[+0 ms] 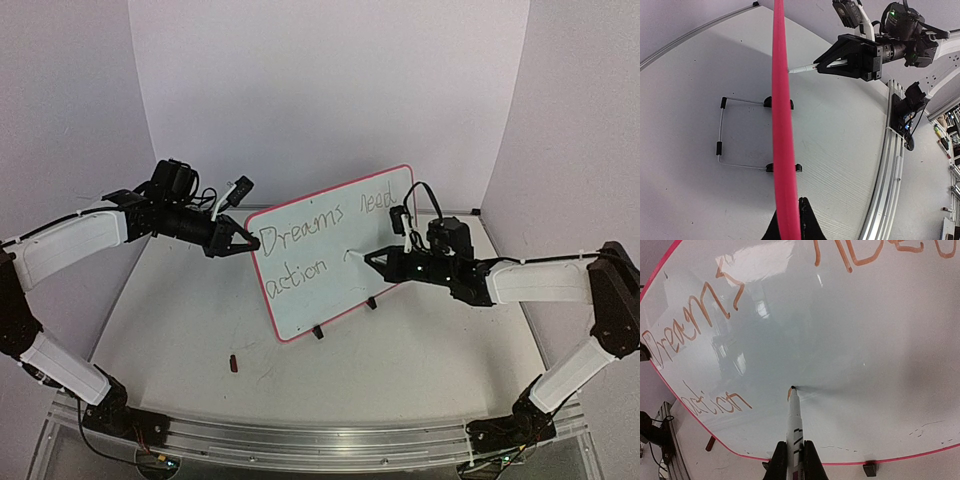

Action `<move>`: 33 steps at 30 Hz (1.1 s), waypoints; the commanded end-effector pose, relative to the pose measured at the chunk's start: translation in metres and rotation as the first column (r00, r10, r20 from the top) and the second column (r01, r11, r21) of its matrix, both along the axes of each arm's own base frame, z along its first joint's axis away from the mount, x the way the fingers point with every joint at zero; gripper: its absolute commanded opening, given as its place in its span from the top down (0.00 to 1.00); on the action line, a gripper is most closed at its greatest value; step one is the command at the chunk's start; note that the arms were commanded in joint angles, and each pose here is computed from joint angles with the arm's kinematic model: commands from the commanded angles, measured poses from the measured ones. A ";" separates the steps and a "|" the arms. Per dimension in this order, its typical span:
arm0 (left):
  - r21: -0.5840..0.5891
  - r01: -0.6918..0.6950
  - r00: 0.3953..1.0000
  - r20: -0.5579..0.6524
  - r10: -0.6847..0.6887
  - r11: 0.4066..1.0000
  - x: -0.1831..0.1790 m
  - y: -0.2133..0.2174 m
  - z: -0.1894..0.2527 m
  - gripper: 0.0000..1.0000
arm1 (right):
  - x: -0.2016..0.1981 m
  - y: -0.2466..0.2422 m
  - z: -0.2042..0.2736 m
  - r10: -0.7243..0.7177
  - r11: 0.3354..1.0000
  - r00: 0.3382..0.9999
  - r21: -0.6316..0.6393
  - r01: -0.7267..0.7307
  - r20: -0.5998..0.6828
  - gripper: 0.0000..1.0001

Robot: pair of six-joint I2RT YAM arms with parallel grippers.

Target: Write a sentence on the whiteboard

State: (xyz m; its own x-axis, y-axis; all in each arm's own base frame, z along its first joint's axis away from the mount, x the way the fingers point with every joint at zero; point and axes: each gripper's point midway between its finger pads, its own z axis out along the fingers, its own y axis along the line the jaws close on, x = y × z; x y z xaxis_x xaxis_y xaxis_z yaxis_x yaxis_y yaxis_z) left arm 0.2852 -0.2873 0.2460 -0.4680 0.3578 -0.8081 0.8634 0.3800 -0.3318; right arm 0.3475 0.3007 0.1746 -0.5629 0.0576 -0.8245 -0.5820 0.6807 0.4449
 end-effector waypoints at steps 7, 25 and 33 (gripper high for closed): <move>0.118 0.049 0.992 -0.123 -0.035 0.992 -0.023 0.002 -0.045 1.00 | 0.015 -0.012 0.020 -0.105 0.994 0.992 0.040 0.102 0.064 1.00; 0.119 0.051 0.991 -0.129 -0.036 0.992 -0.023 0.001 -0.046 1.00 | 0.005 -0.015 0.000 -0.096 0.995 0.995 0.036 0.096 0.016 1.00; 0.119 0.052 0.990 -0.133 -0.036 0.991 -0.022 0.001 -0.048 1.00 | -0.003 -0.016 0.028 -0.068 0.996 0.994 0.068 0.063 0.081 1.00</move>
State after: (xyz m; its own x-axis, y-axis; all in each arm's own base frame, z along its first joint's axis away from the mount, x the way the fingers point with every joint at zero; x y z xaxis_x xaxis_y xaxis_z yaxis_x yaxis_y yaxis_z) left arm 0.2844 -0.2881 0.2460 -0.4632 0.3609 -0.8095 0.8665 0.3764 -0.3280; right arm 0.3435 0.2865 0.1709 -0.5603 0.1140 -0.8204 -0.5341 0.7073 0.4630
